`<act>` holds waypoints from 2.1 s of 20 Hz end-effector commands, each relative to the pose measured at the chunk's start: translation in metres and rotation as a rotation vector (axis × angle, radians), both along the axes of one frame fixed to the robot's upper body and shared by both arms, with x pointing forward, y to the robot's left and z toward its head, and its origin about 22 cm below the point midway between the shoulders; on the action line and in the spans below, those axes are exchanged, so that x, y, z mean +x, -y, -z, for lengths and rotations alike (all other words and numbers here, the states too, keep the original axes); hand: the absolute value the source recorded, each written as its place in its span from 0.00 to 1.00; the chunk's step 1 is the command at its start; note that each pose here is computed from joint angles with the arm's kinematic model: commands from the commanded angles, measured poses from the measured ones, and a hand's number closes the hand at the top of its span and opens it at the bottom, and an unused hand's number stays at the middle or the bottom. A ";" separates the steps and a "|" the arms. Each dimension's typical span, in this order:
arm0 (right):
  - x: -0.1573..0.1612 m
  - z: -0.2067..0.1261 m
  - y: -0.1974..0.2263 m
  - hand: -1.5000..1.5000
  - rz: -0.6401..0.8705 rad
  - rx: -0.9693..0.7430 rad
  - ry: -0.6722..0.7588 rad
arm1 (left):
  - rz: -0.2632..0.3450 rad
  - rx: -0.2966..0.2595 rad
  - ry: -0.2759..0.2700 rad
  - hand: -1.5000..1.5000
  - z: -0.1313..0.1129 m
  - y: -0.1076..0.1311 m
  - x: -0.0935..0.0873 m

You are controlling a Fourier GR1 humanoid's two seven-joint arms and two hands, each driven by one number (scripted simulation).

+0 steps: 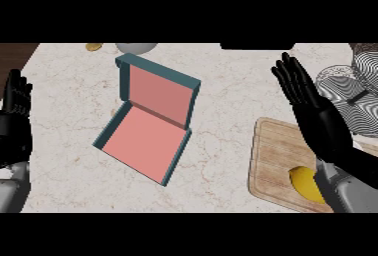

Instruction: Pick the can from the cutting board and place it in the tiered basket

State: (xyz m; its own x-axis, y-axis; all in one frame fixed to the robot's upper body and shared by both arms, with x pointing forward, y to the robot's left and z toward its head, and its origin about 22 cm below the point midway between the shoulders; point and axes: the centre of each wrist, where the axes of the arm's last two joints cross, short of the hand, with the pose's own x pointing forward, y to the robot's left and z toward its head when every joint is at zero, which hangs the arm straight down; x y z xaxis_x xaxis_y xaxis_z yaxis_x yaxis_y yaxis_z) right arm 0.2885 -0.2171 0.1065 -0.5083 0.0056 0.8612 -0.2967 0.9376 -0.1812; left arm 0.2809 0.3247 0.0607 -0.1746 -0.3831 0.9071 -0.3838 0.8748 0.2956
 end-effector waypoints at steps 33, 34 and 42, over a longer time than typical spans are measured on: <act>-0.077 -0.094 0.161 0.00 1.211 -0.400 -1.132 | 0.193 0.036 -0.305 0.50 0.023 0.029 0.007; -0.081 -0.089 0.156 0.00 1.181 -0.415 -1.158 | 0.185 0.031 -0.305 0.50 0.028 0.032 0.009; -0.056 -0.071 0.157 0.00 1.081 -0.454 -1.346 | 0.180 0.043 -0.291 0.50 0.023 0.042 0.007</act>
